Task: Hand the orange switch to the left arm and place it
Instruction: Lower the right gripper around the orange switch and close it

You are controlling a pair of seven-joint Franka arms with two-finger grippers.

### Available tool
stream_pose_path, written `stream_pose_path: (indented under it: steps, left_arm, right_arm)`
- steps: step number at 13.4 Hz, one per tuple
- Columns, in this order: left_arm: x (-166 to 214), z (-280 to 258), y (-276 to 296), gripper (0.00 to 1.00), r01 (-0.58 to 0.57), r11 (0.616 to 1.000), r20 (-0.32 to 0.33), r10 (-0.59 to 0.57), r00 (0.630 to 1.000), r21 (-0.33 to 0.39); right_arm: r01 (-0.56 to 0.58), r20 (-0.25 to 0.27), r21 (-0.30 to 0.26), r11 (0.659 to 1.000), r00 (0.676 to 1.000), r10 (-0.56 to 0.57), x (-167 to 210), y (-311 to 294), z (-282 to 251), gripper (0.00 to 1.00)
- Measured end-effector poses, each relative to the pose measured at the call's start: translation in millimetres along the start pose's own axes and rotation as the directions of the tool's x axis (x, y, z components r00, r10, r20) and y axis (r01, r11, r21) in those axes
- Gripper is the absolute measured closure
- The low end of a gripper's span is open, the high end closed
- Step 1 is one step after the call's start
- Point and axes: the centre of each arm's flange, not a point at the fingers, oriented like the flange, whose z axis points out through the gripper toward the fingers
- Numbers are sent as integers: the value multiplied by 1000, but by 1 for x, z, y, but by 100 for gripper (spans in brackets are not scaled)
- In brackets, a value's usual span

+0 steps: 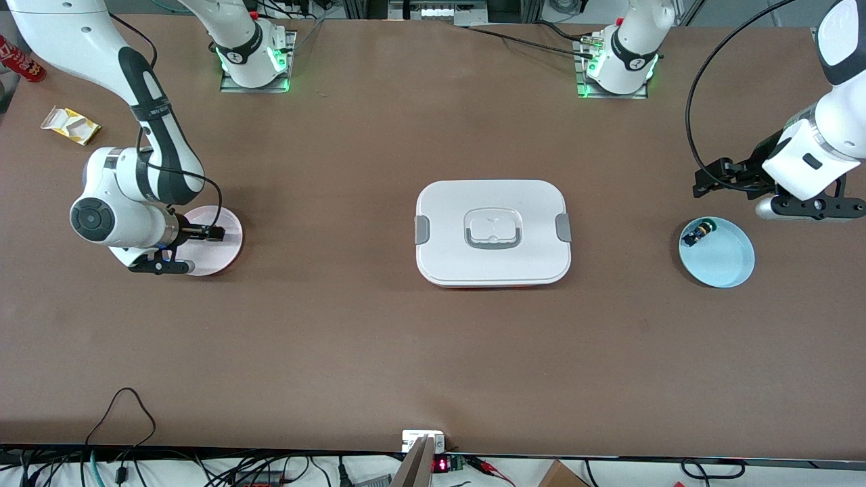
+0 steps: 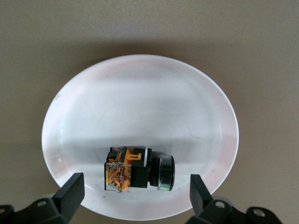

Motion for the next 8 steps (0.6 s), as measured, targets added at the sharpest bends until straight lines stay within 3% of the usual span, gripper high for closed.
stream_pose_path:
  steps: [8]
  left_arm:
    - [0,0,0,0,0,1000,0,0,1000,0]
  right_arm:
    - [-6,34,0,1000,999,6,0,3,25,0]
